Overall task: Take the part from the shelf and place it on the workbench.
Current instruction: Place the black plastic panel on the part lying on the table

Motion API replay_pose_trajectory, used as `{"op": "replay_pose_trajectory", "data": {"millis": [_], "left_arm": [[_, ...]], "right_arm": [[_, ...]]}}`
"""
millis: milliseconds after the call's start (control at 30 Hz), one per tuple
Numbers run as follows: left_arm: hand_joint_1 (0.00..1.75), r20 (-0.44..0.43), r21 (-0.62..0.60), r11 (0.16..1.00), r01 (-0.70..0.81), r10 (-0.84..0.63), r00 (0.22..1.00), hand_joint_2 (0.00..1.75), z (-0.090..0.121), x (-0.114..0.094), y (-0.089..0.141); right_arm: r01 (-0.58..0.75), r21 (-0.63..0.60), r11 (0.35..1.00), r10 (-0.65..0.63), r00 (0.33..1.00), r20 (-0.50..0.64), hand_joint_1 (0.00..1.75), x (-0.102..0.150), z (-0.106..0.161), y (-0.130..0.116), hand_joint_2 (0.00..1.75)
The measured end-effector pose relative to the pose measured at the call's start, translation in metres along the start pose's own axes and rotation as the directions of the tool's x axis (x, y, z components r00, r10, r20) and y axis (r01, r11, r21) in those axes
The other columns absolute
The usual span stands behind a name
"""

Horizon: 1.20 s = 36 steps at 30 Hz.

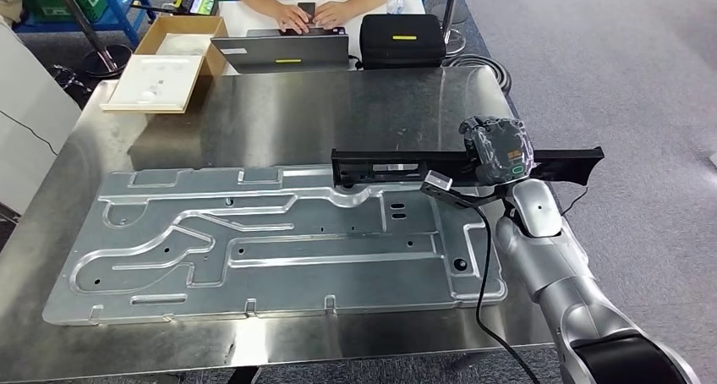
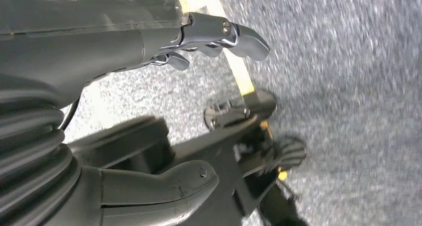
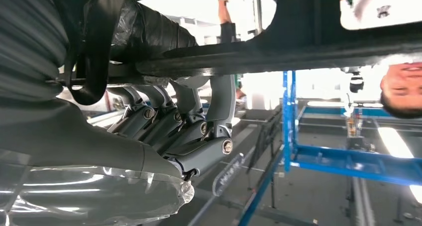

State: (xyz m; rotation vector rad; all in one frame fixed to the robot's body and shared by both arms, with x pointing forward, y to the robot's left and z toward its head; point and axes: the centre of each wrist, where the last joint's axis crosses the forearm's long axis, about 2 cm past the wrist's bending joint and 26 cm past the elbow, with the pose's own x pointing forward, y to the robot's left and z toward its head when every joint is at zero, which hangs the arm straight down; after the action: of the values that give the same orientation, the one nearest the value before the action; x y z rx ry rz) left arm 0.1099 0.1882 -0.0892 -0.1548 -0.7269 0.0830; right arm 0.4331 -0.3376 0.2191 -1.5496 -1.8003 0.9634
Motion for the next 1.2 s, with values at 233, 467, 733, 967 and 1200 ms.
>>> {"op": "replay_pose_trajectory", "data": {"millis": [233,467,733,967,1200], "left_arm": [[0.0,0.019,-0.001,1.0,0.012,-0.012,1.0,1.75,0.0,0.0,-0.001],[0.0,0.037,-0.012,1.0,0.022,-0.022,0.999,1.75,-0.001,0.001,-0.002],[0.0,0.067,-0.04,0.999,0.031,-0.029,0.997,1.75,0.0,0.0,-0.001],[0.0,0.07,-0.037,0.998,0.042,-0.04,0.997,1.75,0.0,0.0,0.003],[0.0,0.071,-0.039,0.998,0.046,-0.043,0.997,1.75,0.0,0.001,0.003]], "right_arm": [[-0.006,0.015,1.0,0.006,1.0,-0.002,1.75,-0.003,0.006,0.003,1.75],[-0.02,0.011,1.0,0.02,1.0,0.017,1.75,-0.007,0.002,0.0,1.75],[-0.084,0.015,0.996,0.081,0.989,0.125,1.75,-0.016,-0.068,-0.044,1.75],[-0.118,-0.025,0.993,0.12,0.976,0.182,1.75,-0.009,-0.102,-0.07,1.75],[-0.134,-0.027,0.991,0.136,0.972,0.191,1.75,-0.011,-0.105,-0.073,1.75]]}}
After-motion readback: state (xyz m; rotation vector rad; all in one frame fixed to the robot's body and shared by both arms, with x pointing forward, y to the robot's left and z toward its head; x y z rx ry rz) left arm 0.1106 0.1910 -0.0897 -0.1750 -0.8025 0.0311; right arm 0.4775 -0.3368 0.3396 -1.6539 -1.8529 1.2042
